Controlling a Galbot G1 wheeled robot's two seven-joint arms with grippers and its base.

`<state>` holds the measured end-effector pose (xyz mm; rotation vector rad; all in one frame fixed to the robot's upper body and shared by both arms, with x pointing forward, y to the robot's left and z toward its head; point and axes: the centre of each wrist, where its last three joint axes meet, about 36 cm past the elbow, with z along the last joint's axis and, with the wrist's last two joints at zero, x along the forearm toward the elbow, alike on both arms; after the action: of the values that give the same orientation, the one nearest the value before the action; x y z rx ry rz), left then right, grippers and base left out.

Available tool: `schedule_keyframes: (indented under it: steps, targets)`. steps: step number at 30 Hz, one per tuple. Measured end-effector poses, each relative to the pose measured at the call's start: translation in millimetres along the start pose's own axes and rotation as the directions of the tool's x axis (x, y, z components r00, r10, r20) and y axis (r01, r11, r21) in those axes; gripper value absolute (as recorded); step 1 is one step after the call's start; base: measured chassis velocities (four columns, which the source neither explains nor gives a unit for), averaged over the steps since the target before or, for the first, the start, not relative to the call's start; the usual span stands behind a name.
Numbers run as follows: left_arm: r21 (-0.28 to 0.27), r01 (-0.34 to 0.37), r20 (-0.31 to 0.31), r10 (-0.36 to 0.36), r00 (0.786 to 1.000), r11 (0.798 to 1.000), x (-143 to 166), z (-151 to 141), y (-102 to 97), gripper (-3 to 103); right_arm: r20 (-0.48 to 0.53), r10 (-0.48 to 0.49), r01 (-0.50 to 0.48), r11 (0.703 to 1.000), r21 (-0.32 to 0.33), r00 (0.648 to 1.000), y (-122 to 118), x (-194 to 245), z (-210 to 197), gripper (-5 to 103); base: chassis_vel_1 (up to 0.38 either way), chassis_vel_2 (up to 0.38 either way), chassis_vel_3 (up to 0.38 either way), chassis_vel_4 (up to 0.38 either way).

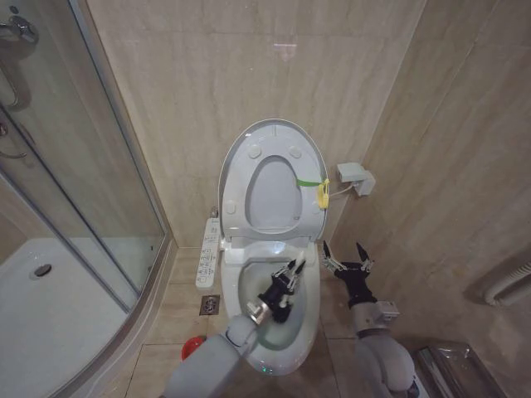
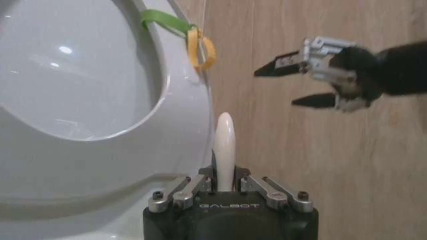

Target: Open the toilet lid, clean the toilet bowl with a toilet brush, close the toilet lid, and flush.

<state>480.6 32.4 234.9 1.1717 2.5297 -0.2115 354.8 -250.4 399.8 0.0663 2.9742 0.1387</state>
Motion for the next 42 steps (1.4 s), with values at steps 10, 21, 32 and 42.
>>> schedule_keyframes:
  steps: [10, 21, 32, 42]
  targets:
    - [-0.023, 0.025, -0.136, -0.028, 0.990, 0.999, 24.5, 9.3, 30.3, 19, 0.000, 0.000, 0.000, 1.000, 0.000, 1.000, 0.0, 0.0, 0.0, 100, 0.000, 0.000, 0.000, 0.000]
    - [0.062, 0.008, 0.013, -0.009, 1.000, 0.998, -10.9, -2.4, -0.1, 19, 0.000, 0.000, 0.000, 1.000, 0.000, 1.000, 0.0, 0.0, 0.0, 100, 0.000, 0.000, 0.000, 0.000]
    - [0.019, 0.022, -0.090, -0.020, 0.996, 1.000, 11.0, 0.1, 20.5, 19, 0.000, 0.000, 0.000, 1.000, 0.000, 1.000, 0.0, 0.0, 0.0, 100, 0.000, 0.000, 0.000, 0.000]
    - [0.072, -0.010, -0.083, 0.016, 0.996, 0.997, 9.9, 8.2, -5.0, 19, 0.000, 0.000, 0.000, 1.000, 0.000, 1.000, 0.0, 0.0, 0.0, 100, 0.000, 0.000, 0.000, 0.000]
